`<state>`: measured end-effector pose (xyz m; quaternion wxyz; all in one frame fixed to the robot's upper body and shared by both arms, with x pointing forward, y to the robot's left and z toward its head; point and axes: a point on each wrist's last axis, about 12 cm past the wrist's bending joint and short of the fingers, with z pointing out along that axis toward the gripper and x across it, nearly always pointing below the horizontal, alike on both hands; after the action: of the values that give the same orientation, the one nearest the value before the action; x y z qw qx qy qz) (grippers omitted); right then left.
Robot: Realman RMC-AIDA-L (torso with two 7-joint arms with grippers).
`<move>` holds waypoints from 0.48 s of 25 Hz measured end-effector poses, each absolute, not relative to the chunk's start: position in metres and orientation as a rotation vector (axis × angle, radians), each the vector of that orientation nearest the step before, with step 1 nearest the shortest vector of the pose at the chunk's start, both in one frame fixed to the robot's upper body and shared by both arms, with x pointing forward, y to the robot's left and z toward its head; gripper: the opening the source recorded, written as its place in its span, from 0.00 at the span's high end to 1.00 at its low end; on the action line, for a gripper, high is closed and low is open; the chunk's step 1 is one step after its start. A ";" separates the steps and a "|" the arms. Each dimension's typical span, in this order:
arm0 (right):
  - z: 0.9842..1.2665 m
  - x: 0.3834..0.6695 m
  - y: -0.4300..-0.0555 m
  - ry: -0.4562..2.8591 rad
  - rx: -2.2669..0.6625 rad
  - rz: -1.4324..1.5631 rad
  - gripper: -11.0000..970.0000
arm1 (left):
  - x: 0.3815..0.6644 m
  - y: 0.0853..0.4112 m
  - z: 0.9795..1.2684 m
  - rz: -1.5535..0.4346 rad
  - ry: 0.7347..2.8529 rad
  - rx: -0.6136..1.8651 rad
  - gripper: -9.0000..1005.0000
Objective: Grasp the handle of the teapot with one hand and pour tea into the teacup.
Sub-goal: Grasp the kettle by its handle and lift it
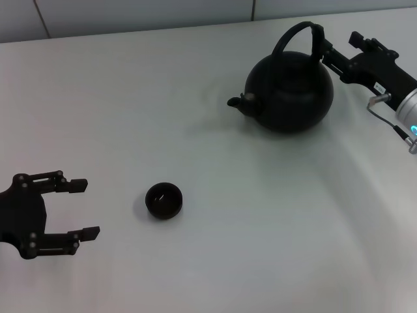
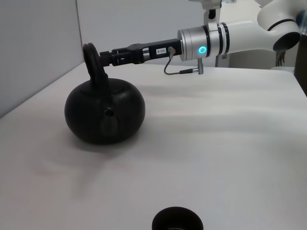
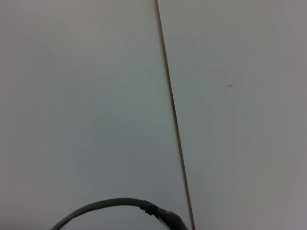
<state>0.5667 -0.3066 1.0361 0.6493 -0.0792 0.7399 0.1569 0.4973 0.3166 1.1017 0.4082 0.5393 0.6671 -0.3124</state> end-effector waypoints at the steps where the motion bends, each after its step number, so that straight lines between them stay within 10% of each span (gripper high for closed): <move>1: 1.037 0.569 -0.306 1.684 -0.182 0.356 0.27 | 0.497 0.316 1.102 -0.787 1.681 1.359 0.22; 12: 1.041 0.578 -0.296 1.678 -0.213 0.371 0.27 | 0.498 0.316 1.100 -0.779 1.687 1.350 0.22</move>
<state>0.5777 -0.2964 1.0415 0.6479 -0.0938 0.7381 0.1631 0.4981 0.3159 1.1003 0.4101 0.5361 0.6699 -0.3094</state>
